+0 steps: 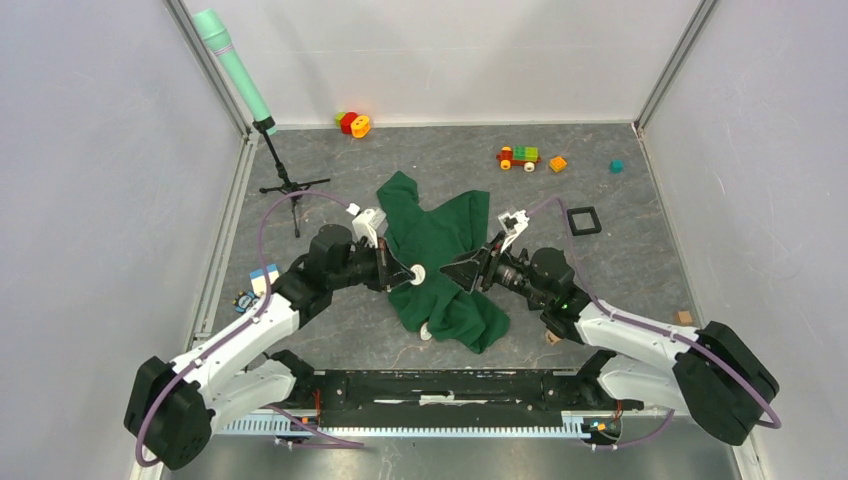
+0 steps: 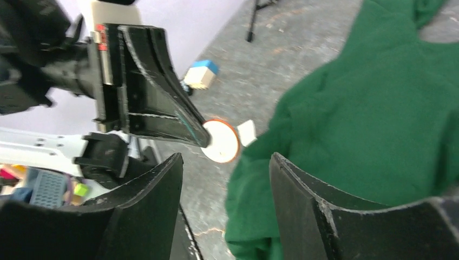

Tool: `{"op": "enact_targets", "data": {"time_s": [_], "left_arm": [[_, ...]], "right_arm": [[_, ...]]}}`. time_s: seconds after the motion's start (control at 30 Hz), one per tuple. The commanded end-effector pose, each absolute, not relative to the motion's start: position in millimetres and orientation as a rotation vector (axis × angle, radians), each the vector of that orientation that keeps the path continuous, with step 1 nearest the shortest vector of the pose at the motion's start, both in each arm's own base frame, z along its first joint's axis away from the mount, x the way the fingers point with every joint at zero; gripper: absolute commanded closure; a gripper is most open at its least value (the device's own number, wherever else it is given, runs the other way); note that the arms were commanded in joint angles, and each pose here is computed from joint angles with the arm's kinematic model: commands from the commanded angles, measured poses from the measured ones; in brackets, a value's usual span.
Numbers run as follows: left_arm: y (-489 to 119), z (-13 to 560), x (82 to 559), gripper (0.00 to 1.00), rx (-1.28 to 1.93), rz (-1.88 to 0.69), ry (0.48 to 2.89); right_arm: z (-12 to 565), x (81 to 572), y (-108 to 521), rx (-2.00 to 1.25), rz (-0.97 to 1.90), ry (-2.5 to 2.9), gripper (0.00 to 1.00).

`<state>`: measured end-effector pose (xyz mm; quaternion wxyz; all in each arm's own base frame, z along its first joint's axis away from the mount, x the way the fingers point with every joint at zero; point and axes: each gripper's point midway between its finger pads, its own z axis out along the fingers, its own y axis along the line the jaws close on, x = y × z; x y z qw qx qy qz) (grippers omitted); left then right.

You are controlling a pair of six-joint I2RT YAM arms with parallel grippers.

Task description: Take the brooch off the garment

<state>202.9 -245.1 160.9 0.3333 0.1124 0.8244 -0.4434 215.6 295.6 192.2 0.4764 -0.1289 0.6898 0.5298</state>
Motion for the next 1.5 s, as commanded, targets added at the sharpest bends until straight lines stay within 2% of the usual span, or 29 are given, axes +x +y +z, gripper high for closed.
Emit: {"op": "enact_targets", "data": {"time_s": [0.0,0.2,0.33,0.43,0.53,0.77,0.8,0.9,0.97,1.07,1.23,1.47], "left_arm": [[-228.8,153.0,219.2,0.98,0.343,-0.842,2.214],[-249.8,158.8,218.7,0.98,0.52,-0.617,2.197],[-284.3,157.2,209.6,0.98,0.698,-0.547,2.17],[-305.5,137.0,203.5,0.98,0.836,-0.491,2.21],[-309.0,103.2,208.3,0.98,0.851,-0.409,2.305],[-228.8,28.0,264.2,0.98,0.434,0.039,2.539],[-202.0,27.6,277.8,0.98,0.308,0.14,2.538],[-119.2,56.1,312.6,0.98,0.025,0.549,2.34],[-97.7,77.8,325.0,0.98,-0.03,0.679,2.244],[-103.6,103.9,338.6,0.98,0.027,0.753,2.161],[-168.8,136.5,343.0,0.98,0.292,0.596,2.068],[-223.5,158.7,339.7,0.98,0.543,0.424,1.958]], "right_arm": [[174.7,240.3,277.8,-0.373,0.991,1.826,0.35],[169.7,258.0,224.7,-0.348,0.63,1.911,0.32],[161.9,266.9,183.2,-0.322,0.425,2.022,0.18],[162.5,276.5,143.2,-0.208,0.211,2.085,0.02],[162.4,279.7,124.3,-0.131,0.157,2.099,0.02],[138.3,283.0,125.6,-0.068,0.282,2.204,0.02],[134.7,283.7,127.7,-0.053,0.305,2.221,0.02],[125.3,285.2,129.1,0.045,0.33,2.26,0.02],[123.2,286.5,130.5,0.102,0.345,2.263,0.03],[121.9,290.4,130.9,0.156,0.35,2.258,0.14],[116.6,294.7,132.4,0.204,0.334,2.288,0.31],[113.6,298.4,128.9,0.235,0.257,2.279,0.38]]}}
